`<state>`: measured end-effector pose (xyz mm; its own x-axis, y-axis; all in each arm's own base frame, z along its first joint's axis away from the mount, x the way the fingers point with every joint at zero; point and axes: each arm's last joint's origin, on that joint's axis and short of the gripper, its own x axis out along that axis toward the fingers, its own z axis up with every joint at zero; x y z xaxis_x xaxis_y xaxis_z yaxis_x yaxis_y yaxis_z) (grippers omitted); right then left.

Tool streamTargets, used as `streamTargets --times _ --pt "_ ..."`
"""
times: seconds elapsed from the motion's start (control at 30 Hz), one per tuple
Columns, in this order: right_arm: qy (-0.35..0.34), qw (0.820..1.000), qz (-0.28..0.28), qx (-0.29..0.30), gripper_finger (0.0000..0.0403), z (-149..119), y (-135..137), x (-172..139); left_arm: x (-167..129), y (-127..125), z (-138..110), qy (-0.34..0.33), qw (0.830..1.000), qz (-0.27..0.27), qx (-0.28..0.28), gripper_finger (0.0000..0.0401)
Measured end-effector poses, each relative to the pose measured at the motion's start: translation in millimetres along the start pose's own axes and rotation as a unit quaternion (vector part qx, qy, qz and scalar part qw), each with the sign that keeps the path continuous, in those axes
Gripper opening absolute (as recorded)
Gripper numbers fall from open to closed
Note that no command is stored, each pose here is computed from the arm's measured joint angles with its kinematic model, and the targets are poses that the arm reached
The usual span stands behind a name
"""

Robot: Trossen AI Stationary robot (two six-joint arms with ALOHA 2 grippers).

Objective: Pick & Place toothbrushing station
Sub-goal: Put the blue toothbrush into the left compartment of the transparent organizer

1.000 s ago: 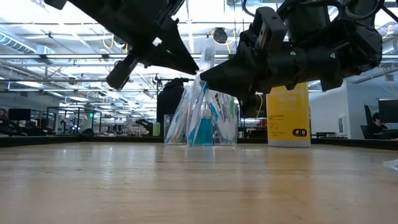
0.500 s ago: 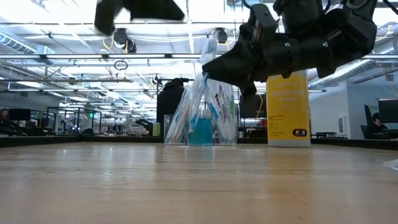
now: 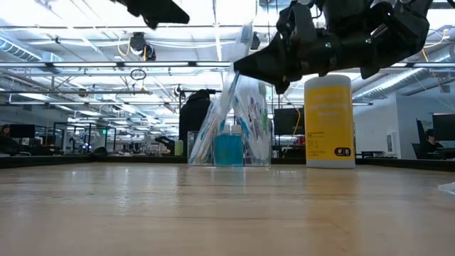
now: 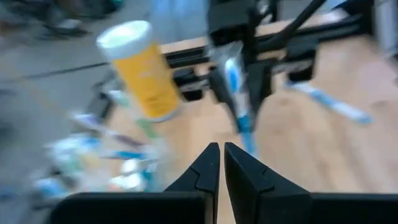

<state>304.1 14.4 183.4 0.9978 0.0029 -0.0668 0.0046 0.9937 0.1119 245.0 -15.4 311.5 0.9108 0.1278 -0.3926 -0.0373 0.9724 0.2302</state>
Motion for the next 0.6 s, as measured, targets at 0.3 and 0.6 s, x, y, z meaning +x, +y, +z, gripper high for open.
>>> streamTargets --times 0.3,0.6 --pt "0.042 0.999 -0.004 -0.029 0.0033 -8 -1 0 55 11 -39 -0.045 0.992 -0.100 -0.065 0.0029" --pt "0.072 0.996 -0.007 -0.043 0.0034 -14 -2 -1 107 -2 -63 -0.043 0.989 -0.125 -0.068 0.0088"
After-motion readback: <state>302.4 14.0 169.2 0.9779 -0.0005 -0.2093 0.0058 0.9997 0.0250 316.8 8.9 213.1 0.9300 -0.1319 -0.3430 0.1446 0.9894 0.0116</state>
